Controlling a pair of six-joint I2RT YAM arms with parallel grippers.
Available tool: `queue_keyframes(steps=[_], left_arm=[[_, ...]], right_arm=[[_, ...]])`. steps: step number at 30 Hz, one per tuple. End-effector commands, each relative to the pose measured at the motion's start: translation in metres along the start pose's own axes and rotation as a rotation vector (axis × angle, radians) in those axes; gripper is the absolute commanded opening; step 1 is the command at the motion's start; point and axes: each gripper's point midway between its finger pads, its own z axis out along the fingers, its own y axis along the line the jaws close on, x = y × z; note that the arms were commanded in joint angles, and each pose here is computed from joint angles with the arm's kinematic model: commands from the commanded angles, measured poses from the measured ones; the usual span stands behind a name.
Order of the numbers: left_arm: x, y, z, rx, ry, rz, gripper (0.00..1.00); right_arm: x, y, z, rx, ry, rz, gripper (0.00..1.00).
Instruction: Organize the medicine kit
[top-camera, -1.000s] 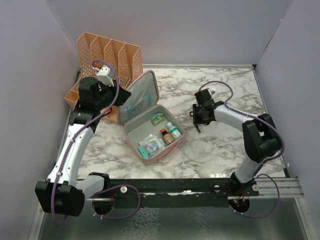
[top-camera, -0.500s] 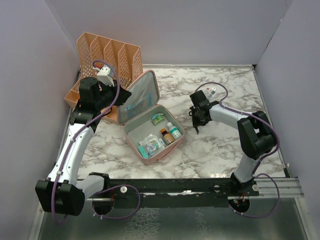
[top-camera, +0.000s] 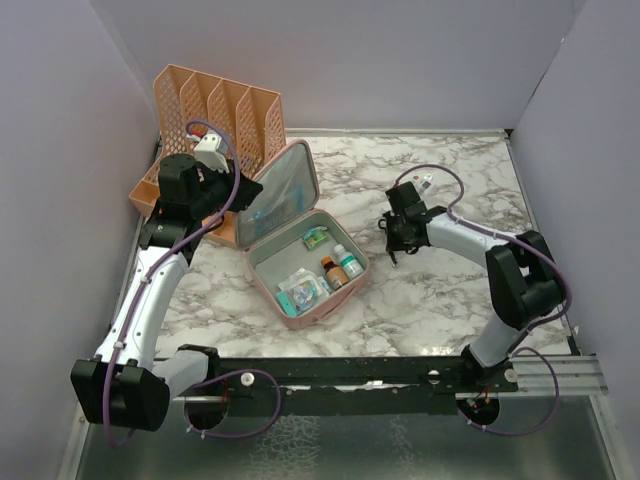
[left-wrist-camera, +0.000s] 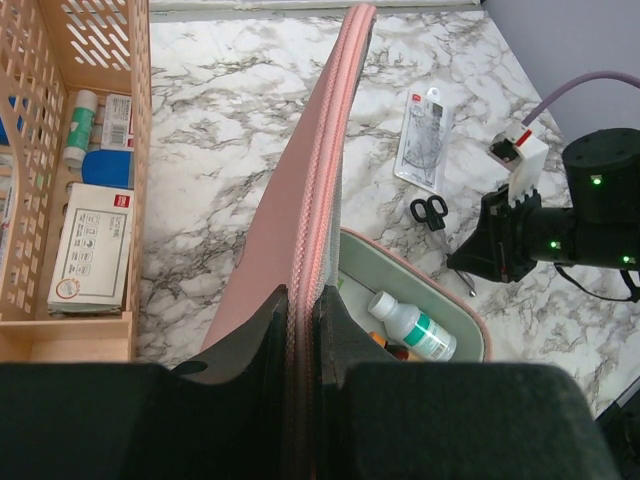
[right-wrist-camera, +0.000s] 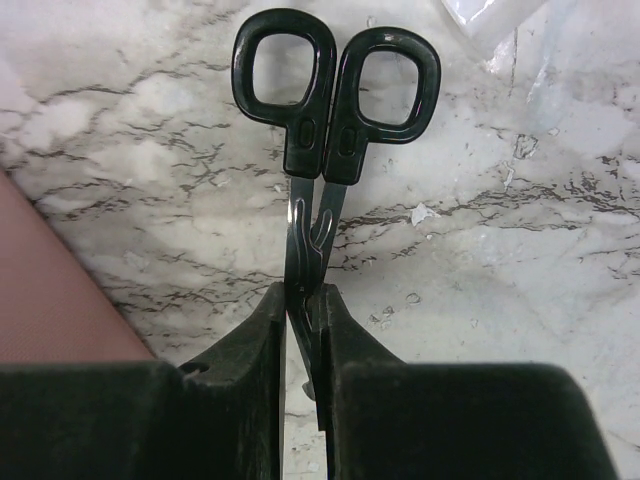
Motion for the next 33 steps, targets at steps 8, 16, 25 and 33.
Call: queue_keyframes(steps=[8, 16, 25, 33], left_arm=[[0.024, 0.002, 0.005, 0.017, 0.079, -0.029, 0.00], [0.015, 0.001, 0.005, 0.024, 0.059, 0.007, 0.00], [0.015, -0.001, 0.006, 0.043, 0.053, 0.023, 0.00], [0.006, -0.012, 0.001, 0.072, 0.044, 0.010, 0.00]], right_arm=[[-0.048, 0.039, -0.058, -0.243, -0.257, 0.102, 0.01], [-0.081, 0.076, -0.130, -0.499, -0.466, 0.219, 0.01], [-0.101, 0.120, -0.203, -0.776, -0.565, 0.344, 0.01], [-0.112, 0.184, -0.243, -0.932, -0.634, 0.315, 0.01]])
